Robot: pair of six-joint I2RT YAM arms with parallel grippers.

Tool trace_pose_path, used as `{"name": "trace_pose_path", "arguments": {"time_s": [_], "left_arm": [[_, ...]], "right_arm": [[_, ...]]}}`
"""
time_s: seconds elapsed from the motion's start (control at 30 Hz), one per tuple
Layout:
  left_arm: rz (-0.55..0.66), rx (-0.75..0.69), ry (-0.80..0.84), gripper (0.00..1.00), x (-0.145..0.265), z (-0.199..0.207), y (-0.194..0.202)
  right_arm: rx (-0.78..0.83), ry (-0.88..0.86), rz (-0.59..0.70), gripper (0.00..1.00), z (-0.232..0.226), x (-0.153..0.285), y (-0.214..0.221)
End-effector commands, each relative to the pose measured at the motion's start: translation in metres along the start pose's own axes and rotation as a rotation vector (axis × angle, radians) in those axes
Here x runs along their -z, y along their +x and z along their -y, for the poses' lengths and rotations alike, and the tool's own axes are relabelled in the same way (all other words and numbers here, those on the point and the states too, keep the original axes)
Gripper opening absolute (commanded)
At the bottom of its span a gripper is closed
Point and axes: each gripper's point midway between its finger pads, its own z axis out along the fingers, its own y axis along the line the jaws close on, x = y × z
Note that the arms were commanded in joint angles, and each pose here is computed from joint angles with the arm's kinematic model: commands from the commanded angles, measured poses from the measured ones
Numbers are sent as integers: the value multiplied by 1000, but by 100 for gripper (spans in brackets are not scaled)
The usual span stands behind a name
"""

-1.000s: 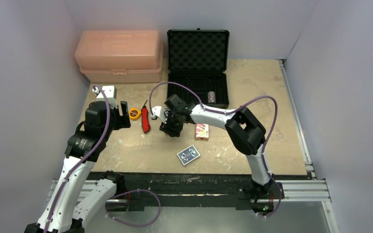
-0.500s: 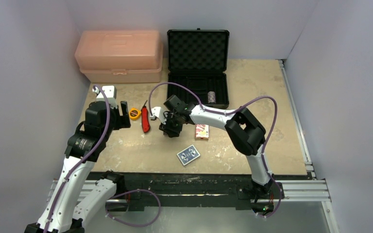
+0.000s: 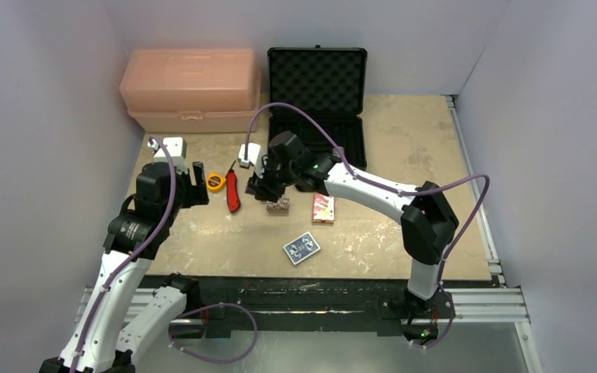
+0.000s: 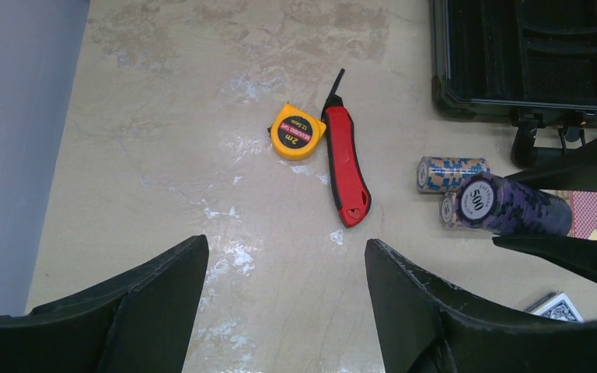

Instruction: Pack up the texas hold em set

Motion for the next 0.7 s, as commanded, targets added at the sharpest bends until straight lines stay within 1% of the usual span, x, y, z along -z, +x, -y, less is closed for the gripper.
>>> {"name": "trace_pose_path", "arguments": {"time_s": [0.0, 0.23, 0.3, 0.37, 0.4, 0.53, 0.6, 0.67], "left_arm": [[58, 22, 8, 73, 7, 1, -18], [57, 22, 16, 73, 7, 3, -18], [54, 23, 20, 73, 6, 4, -17], [51, 23, 24, 73, 6, 5, -17], [50, 23, 26, 73, 6, 5, -17], [34, 19, 44, 73, 3, 9, -14], [10, 11, 112, 71, -1, 23, -10], [-55, 20, 203, 71, -4, 42, -1]], "right_arm": [[-16, 128, 200, 0, 21, 24, -64], [-168, 401, 253, 0, 71, 41, -77], [-244, 520, 268, 0, 94, 52, -75], [-307, 587, 284, 0, 111, 61, -72], [-329, 623, 286, 0, 120, 66, -69], [-511, 749, 289, 0, 162, 84, -51], [-608, 790, 254, 0, 183, 90, -33], [-688, 825, 229, 0, 201, 97, -17]]}}
